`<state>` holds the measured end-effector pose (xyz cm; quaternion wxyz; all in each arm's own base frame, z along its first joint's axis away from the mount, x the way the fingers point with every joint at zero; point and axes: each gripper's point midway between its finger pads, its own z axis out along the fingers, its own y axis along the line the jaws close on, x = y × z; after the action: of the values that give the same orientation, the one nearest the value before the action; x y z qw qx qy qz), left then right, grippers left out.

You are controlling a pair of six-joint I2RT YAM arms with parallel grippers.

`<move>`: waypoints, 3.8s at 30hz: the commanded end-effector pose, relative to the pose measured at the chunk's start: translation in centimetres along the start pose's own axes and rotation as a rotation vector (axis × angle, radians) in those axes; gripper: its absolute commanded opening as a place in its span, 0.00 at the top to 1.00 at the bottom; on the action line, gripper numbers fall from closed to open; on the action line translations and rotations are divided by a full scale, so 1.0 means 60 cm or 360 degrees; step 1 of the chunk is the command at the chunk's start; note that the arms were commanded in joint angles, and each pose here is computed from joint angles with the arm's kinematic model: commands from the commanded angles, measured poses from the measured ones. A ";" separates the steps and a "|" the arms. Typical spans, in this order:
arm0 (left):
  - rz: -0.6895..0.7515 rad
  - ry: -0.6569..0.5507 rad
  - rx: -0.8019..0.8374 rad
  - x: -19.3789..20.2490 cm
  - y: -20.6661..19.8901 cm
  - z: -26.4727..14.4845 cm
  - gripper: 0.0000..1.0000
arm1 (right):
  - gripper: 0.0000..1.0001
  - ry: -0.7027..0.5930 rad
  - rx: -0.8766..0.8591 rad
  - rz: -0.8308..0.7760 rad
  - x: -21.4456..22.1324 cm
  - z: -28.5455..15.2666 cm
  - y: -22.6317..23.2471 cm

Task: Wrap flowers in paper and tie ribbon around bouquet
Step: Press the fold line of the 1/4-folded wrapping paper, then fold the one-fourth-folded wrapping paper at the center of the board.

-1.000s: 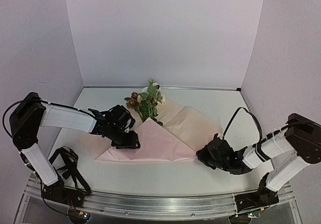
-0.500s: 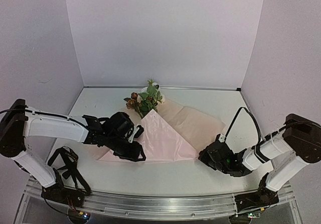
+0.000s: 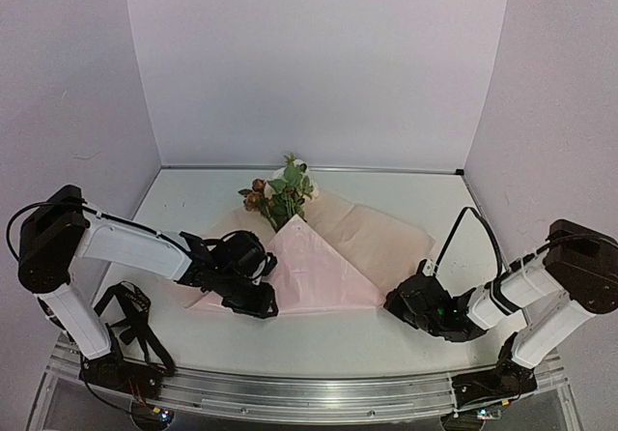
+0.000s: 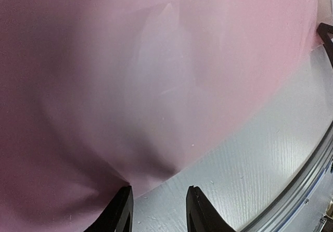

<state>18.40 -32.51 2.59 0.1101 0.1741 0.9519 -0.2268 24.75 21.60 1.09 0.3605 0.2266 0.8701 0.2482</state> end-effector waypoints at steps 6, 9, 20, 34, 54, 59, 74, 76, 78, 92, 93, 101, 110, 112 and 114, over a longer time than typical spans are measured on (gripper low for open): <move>-0.0163 -0.0039 -0.0143 0.018 0.070 0.006 0.66 | 1.00 -0.0040 0.0015 -0.0015 -0.005 -0.003 -0.009; -0.0213 -0.0041 -0.0164 0.029 0.086 -0.001 0.66 | 1.00 -0.0042 0.0020 -0.0017 -0.005 -0.004 -0.012; -0.0487 -0.0092 -0.0334 0.079 0.180 -0.052 0.66 | 1.00 -0.0053 0.0033 -0.0029 -0.007 -0.007 -0.019; -0.0900 -0.0180 -0.0711 0.121 0.281 -0.098 0.67 | 1.00 -0.0065 0.0030 -0.0045 -0.011 -0.012 -0.019; 0.0564 -0.0496 0.0480 -0.094 -0.148 -0.110 0.75 | 1.00 -0.0007 -0.0089 -0.0046 -0.011 -0.012 0.033; 0.0837 -0.0432 0.0573 -0.099 -0.217 -0.054 0.75 | 1.00 0.0016 -0.0107 -0.0022 -0.007 -0.012 0.040; 0.1141 -0.0102 0.0603 -0.068 -0.237 0.055 0.74 | 1.00 0.0154 -0.0181 -0.0100 0.012 -0.027 0.046; 0.1146 -0.0064 0.0584 -0.067 -0.234 0.071 0.76 | 1.00 0.0169 -0.0190 -0.0104 0.014 -0.029 0.048; 0.1147 -0.0045 0.0572 -0.064 -0.229 0.082 0.77 | 1.00 0.0182 -0.0198 -0.0106 0.016 -0.028 0.051; 0.1070 -0.0017 0.0640 -0.061 -0.236 0.091 0.79 | 1.00 0.0201 -0.0278 -0.0537 -0.002 -0.071 0.084; 0.1061 -0.0028 0.0658 -0.064 -0.240 0.085 0.79 | 1.00 0.0218 -0.0269 -0.0596 -0.001 -0.075 0.084; 0.0997 -0.0101 0.0948 -0.099 -0.282 0.014 0.76 | 1.00 0.0288 -0.0205 -0.0740 0.010 -0.083 0.068; 0.0947 -0.0052 0.0855 -0.118 -0.252 0.054 0.75 | 1.00 0.0254 -0.0159 -0.0755 0.009 -0.081 0.048; 0.0936 -0.0049 0.0785 -0.126 -0.242 0.075 0.75 | 1.00 0.0257 -0.0167 -0.0762 0.010 -0.080 0.051; 0.0927 -0.0062 0.0727 -0.135 -0.235 0.090 0.74 | 1.00 0.0264 -0.0170 -0.0773 0.012 -0.080 0.052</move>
<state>19.31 -47.97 6.28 0.1216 0.4519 0.7782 -0.4187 21.30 23.15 5.28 0.3386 -0.0200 0.9134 0.2252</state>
